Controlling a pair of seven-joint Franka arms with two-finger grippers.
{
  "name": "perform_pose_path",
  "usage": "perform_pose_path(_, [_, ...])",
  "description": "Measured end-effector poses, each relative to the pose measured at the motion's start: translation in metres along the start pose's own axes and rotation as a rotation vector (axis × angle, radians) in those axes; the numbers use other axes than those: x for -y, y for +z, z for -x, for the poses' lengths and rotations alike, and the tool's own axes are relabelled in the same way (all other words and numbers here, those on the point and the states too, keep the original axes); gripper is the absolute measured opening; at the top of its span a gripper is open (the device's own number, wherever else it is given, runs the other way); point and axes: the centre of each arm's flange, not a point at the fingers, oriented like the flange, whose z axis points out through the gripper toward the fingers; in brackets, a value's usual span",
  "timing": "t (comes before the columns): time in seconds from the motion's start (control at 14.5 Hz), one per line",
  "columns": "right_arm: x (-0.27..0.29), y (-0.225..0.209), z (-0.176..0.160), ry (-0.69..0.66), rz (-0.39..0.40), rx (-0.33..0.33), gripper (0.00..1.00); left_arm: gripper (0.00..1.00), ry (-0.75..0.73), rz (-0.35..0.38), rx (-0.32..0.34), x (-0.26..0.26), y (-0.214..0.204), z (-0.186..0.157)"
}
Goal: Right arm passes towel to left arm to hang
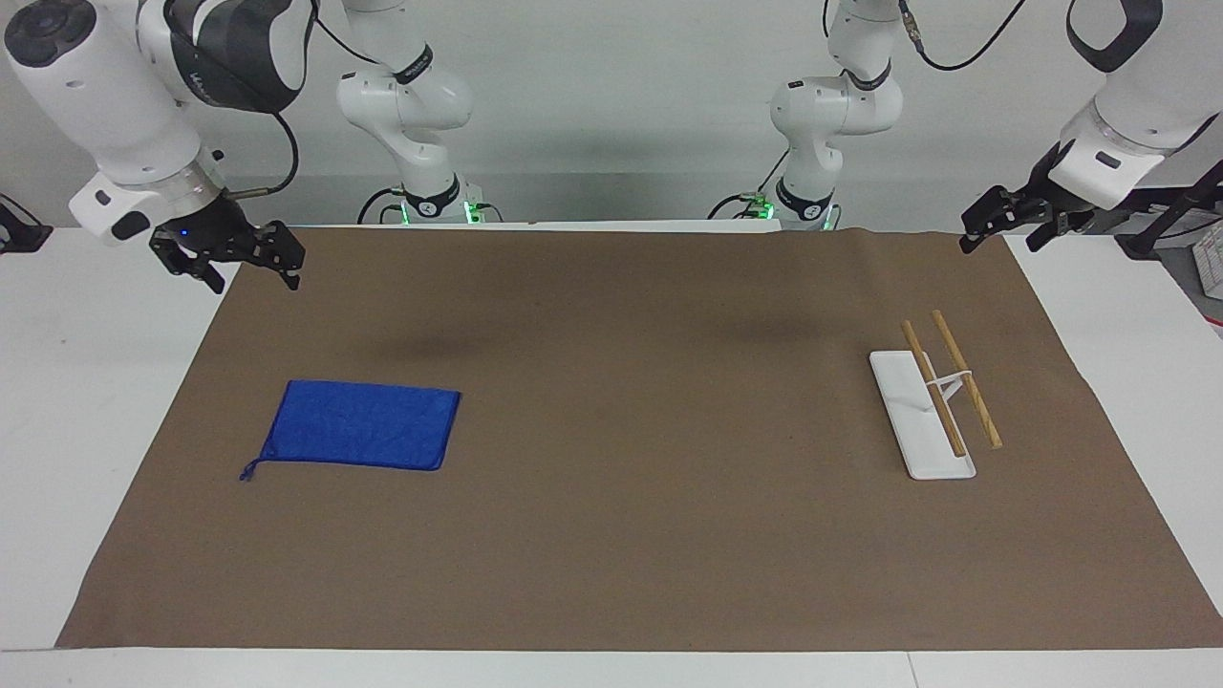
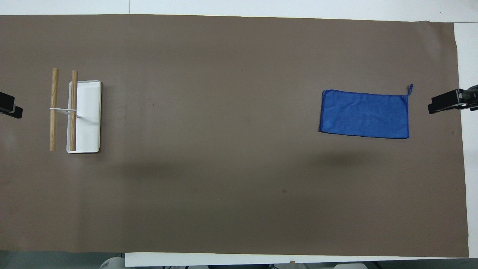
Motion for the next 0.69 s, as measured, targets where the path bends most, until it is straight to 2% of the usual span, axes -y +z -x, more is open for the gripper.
perform_pose_path(0.28, [0.0, 0.0, 0.0, 0.004, 0.0, -0.001, 1.0, 1.0, 0.0, 0.0, 0.0, 0.0, 0.0, 0.0])
perform_pose_path(0.48, [0.001, 0.005, -0.006, 0.011, 0.006, -0.038, 1.0, 1.0, 0.0, 0.0, 0.0, 0.0, 0.0, 0.0])
perform_pose_path(0.69, [0.002, 0.055, -0.019, 0.009, 0.012, -0.068, 1.0, 1.0, 0.0, 0.0, 0.0, 0.0, 0.0, 0.0])
